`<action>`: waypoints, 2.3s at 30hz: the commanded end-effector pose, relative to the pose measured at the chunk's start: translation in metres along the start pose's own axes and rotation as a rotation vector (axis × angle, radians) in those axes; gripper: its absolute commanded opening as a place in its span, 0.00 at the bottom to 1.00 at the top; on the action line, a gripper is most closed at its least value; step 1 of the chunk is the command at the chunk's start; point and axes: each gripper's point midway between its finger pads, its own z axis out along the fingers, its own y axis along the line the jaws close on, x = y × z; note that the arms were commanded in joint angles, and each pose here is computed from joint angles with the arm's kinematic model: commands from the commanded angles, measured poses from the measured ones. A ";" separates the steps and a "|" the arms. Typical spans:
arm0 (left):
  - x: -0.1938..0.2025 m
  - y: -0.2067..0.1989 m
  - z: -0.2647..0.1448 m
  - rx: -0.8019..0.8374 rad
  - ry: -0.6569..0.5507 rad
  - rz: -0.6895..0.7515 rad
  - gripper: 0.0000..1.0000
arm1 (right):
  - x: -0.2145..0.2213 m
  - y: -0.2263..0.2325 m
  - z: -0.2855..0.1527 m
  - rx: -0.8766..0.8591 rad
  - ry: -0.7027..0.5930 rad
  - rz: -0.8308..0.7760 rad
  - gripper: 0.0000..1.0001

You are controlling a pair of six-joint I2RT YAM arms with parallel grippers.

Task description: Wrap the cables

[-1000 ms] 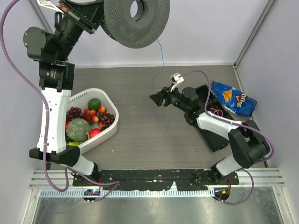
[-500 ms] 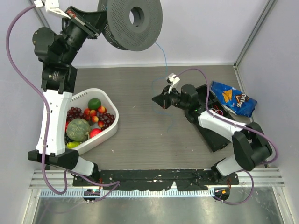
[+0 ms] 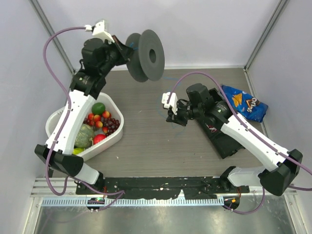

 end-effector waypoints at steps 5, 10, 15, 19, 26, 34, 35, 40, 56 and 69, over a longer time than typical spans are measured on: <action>0.018 0.043 0.021 -0.267 -0.005 0.097 0.00 | -0.019 0.045 -0.050 -0.130 0.058 -0.275 0.01; 0.049 0.077 0.034 -0.411 0.077 0.124 0.00 | -0.050 0.044 -0.067 -0.085 -0.015 -0.364 0.01; 0.095 0.090 0.038 -0.380 0.176 0.184 0.00 | -0.091 0.024 -0.082 0.031 -0.097 -0.425 0.01; 0.133 0.079 0.031 -0.298 0.281 0.266 0.00 | -0.123 0.005 -0.094 0.144 -0.171 -0.450 0.01; 0.182 0.040 0.000 -0.077 0.404 0.347 0.00 | -0.171 -0.041 -0.110 0.380 -0.285 -0.418 0.01; 0.197 0.022 -0.030 0.127 0.470 0.434 0.00 | -0.169 -0.114 -0.128 0.540 -0.296 -0.306 0.01; 0.198 0.018 -0.035 0.168 0.477 0.456 0.00 | -0.161 -0.130 -0.132 0.562 -0.286 -0.266 0.01; 0.209 0.000 -0.064 0.376 0.517 0.550 0.00 | -0.143 -0.174 -0.146 0.611 -0.276 -0.185 0.01; 0.135 -0.052 -0.110 0.758 0.392 0.197 0.00 | -0.041 -0.233 -0.153 0.627 -0.149 -0.004 0.01; -0.034 -0.062 -0.107 0.777 0.034 -0.191 0.00 | 0.048 -0.242 -0.138 0.580 -0.030 0.142 0.01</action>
